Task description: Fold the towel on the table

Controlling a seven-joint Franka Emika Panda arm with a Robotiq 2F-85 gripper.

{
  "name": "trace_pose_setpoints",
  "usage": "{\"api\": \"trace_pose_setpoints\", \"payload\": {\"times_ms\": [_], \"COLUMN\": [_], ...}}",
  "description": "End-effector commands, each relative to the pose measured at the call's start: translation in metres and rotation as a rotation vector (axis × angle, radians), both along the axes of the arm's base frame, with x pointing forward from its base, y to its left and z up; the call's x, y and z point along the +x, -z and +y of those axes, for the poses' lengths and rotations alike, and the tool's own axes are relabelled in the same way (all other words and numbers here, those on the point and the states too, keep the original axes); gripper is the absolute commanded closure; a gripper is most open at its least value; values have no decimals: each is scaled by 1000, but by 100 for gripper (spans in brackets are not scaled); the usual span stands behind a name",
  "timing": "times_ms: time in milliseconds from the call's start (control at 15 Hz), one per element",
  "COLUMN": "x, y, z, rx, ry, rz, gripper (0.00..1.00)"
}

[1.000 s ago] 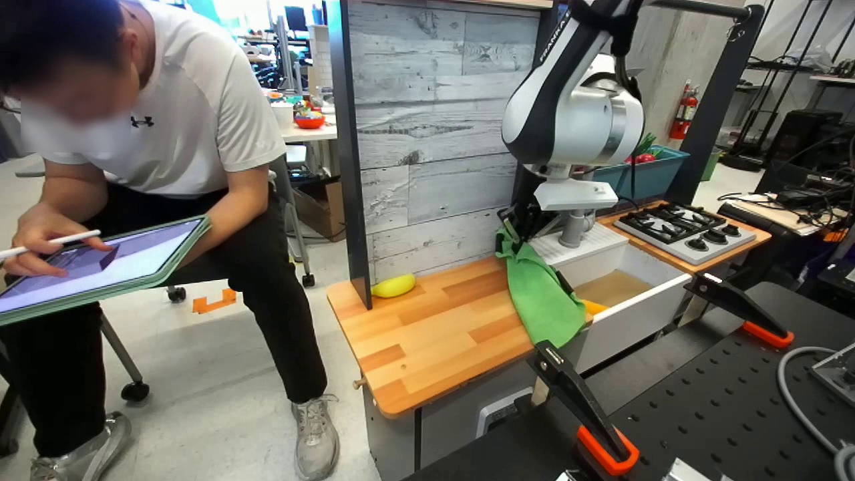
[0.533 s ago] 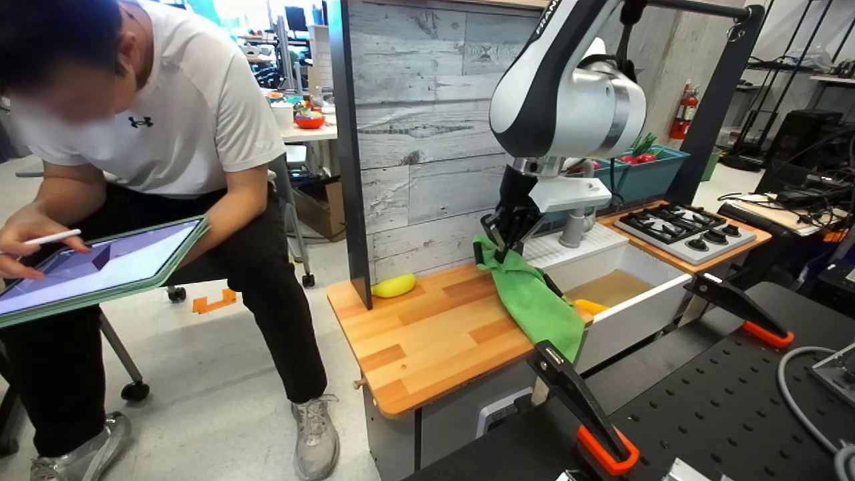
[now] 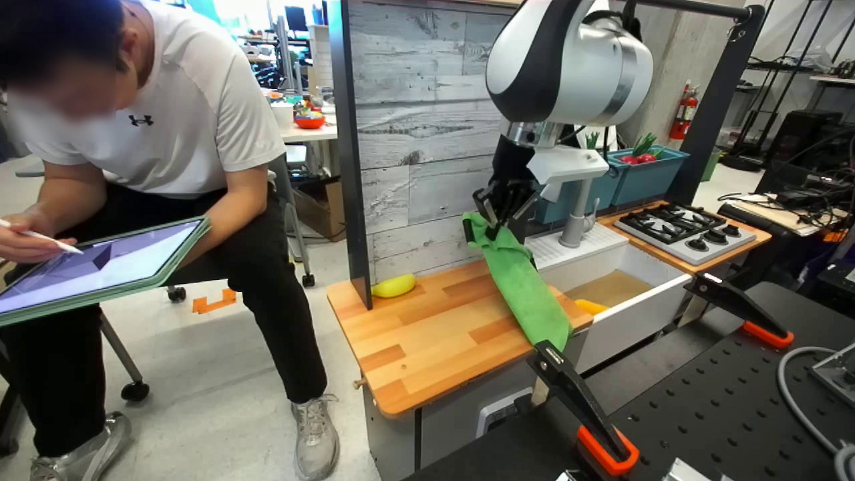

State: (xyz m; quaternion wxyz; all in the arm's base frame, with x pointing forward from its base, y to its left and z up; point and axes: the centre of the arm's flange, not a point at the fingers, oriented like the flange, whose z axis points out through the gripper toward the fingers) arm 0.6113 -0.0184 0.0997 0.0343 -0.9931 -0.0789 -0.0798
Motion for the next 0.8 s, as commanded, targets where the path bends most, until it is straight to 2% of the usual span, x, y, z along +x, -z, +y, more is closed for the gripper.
{"api": "trace_pose_setpoints", "payload": {"times_ms": [0,267,467,733], "x": [6,3,-16,-45], "y": [-26,-20,2,43], "z": [-2,-3,-4,-8], "rx": [-8,-15,-4,3], "ry": [-13,-26,-67,-117], "rz": [-30,-31,10,104], "gripper": [99,99,99,99]}}
